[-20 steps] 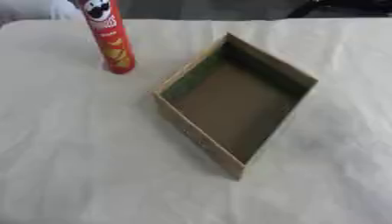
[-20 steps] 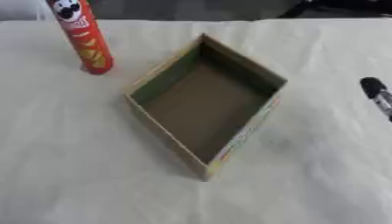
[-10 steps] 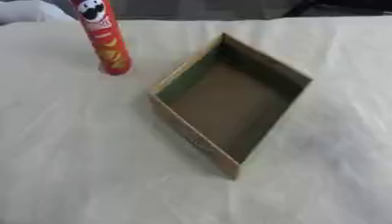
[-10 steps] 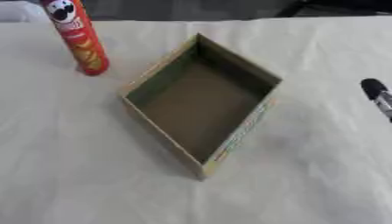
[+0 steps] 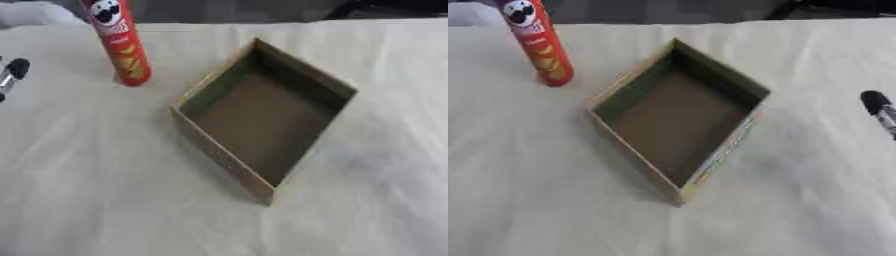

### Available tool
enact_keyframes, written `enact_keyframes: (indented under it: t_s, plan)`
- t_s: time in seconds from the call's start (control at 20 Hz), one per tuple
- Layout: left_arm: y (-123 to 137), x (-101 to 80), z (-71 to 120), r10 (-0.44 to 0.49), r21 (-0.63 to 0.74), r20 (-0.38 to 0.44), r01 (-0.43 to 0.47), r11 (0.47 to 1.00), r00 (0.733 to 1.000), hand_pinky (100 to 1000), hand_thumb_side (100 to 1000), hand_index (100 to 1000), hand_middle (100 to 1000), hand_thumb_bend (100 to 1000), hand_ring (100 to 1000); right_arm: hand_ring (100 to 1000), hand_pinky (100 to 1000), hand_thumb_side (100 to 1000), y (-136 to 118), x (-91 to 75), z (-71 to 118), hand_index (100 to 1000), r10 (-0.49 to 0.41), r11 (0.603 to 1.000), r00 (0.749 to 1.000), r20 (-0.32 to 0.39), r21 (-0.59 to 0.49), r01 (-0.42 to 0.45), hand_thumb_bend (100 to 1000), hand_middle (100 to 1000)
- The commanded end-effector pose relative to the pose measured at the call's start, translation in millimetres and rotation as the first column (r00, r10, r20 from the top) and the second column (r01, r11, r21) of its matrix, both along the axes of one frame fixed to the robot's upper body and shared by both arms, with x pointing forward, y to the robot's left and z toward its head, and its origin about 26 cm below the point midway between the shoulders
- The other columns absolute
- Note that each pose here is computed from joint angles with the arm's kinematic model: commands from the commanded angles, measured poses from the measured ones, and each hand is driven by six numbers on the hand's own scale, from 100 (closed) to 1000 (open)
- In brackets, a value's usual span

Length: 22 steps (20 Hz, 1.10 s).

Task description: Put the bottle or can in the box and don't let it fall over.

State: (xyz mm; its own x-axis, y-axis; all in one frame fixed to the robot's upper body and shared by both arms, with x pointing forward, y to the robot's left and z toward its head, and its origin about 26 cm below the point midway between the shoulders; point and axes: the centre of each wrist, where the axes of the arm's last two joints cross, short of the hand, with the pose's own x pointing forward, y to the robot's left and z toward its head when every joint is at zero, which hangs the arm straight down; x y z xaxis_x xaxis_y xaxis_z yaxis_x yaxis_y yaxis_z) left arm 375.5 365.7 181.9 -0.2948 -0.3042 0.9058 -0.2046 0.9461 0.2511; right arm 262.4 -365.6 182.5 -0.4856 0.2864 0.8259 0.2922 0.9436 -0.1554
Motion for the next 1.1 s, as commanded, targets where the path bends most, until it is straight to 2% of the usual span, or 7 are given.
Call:
enact_keyframes:
  t_s: [0.05,0.65,1.1]
  plan:
    - [4.8,5.0,13.1,-0.002,0.016,0.017,0.001,1.0,1.0,1000,278,852,630,636,807,805,833,100,1.8,-1.2,12.5,848,0.021,0.999,0.999,0.028,-0.034,-0.02,565,940]
    - [-9.3,34.0,19.6,-0.047,0.023,-0.02,0.048,0.999,0.999,1000,286,824,611,633,799,805,834,100,3.9,-0.1,12.5,849,0.034,0.999,0.999,0.024,-0.036,-0.033,560,941]
    - [-25.3,45.5,32.5,-0.118,0.063,-0.013,0.119,0.991,0.993,1000,277,820,607,630,800,805,835,100,5.0,0.6,13.2,849,0.044,0.998,0.999,0.024,-0.036,-0.043,557,941]
